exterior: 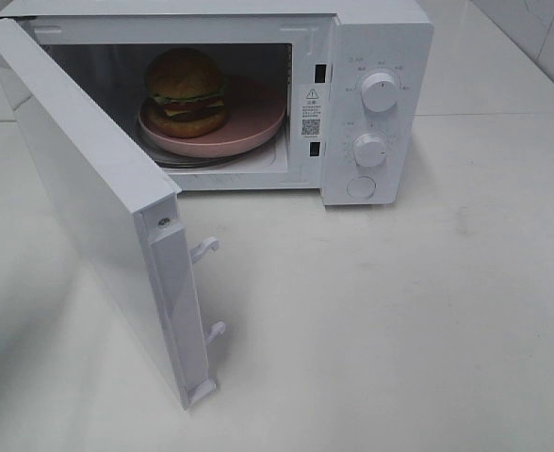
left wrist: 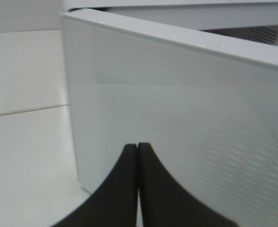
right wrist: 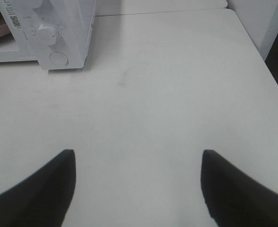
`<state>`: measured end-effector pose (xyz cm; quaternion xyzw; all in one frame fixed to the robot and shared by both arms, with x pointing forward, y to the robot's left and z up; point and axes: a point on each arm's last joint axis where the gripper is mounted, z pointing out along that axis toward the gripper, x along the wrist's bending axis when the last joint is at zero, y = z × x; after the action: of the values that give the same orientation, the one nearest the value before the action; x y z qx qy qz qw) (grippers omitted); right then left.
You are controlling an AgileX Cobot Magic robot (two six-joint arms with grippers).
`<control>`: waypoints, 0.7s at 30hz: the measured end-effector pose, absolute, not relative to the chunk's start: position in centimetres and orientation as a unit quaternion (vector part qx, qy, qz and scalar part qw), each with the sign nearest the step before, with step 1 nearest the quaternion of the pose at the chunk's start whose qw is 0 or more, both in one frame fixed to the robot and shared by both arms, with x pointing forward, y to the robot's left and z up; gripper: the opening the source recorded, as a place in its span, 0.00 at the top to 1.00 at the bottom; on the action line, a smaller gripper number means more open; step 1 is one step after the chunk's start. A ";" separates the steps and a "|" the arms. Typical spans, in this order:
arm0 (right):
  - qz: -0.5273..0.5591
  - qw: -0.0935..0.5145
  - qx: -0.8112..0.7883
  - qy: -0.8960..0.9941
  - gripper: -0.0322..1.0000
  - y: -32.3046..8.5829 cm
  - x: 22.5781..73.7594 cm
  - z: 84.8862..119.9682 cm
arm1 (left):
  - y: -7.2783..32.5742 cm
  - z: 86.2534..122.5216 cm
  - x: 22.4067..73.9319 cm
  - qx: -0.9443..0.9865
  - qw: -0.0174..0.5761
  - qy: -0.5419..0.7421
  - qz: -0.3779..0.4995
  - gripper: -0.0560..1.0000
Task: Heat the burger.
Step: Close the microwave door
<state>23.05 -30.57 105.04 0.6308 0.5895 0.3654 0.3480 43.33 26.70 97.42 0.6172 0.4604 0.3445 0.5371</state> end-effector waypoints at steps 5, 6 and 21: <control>0.365 0.348 0.631 0.590 0.27 -30.6 23.1 105.0 | 25.0 96.4 43.7 0.630 0.539 0.456 0.324 0.95; 0.365 0.348 0.631 0.590 0.27 -30.6 23.1 105.0 | 24.8 96.3 43.8 0.630 0.540 0.455 0.324 0.95; 0.365 0.348 0.631 0.590 0.27 -30.6 23.1 105.0 | 20.6 95.1 45.8 0.640 0.556 0.448 0.283 0.95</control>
<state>23.05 -30.57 105.04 0.6308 0.5895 0.3654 0.3480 45.85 20.62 95.14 0.6403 0.4477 0.2831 0.5563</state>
